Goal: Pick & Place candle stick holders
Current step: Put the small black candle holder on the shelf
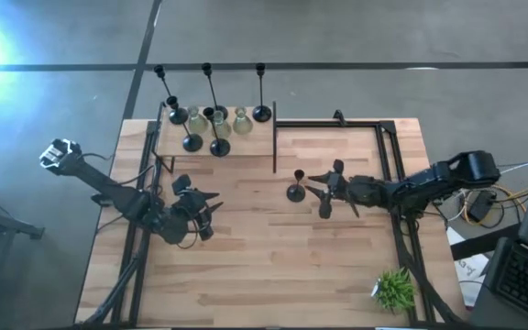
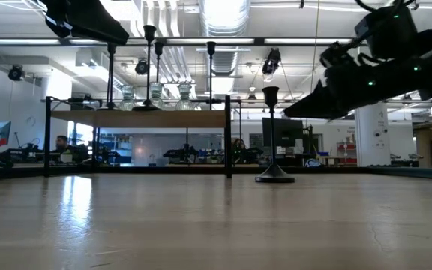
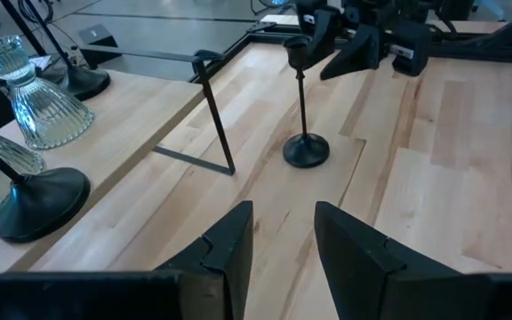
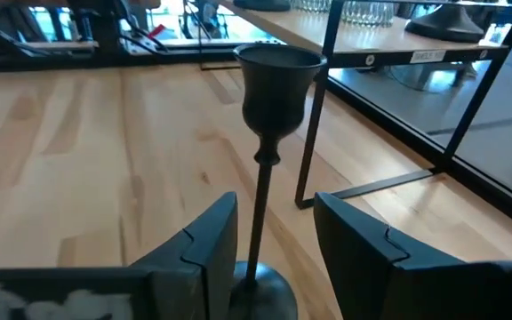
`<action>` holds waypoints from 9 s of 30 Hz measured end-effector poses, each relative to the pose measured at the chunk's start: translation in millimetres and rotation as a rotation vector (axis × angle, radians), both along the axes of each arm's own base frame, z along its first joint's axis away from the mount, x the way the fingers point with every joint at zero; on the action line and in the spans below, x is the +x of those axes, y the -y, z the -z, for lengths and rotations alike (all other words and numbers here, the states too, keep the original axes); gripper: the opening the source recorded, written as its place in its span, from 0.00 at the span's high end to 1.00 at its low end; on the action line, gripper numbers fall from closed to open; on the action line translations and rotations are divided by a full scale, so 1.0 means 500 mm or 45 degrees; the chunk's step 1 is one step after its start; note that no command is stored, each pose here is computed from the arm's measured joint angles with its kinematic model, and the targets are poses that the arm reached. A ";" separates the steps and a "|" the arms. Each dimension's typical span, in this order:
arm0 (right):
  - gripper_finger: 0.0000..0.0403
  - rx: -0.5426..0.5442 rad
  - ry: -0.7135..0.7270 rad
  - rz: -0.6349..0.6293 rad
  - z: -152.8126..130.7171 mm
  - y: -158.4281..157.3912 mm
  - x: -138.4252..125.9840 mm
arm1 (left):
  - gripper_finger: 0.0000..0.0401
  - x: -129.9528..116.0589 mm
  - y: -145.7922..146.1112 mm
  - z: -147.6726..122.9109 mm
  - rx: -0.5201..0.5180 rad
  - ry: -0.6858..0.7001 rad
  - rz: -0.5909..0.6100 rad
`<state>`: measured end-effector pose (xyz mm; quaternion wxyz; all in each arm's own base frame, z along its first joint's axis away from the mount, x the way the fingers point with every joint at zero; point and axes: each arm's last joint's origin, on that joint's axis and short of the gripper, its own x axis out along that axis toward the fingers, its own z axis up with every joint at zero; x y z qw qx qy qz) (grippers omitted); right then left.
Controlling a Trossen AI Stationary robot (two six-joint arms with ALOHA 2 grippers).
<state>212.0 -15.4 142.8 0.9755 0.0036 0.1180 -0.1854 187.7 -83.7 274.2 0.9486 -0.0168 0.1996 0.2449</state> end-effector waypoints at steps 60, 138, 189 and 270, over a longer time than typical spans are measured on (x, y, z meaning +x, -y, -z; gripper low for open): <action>0.97 -0.001 0.060 -0.381 -0.235 -0.067 0.203 | 0.71 0.248 0.033 0.010 0.197 0.228 -0.252; 0.89 -0.083 0.286 -0.052 -0.146 -0.001 -0.218 | 0.96 0.166 -0.049 -0.068 0.238 0.334 -0.225; 0.89 -0.225 0.286 0.404 -0.108 0.022 -0.251 | 0.96 0.301 -0.172 -0.050 0.387 0.364 -0.860; 0.89 -0.225 0.287 0.403 -0.108 0.022 -0.251 | 0.96 0.358 -0.177 -0.016 0.367 0.408 -1.266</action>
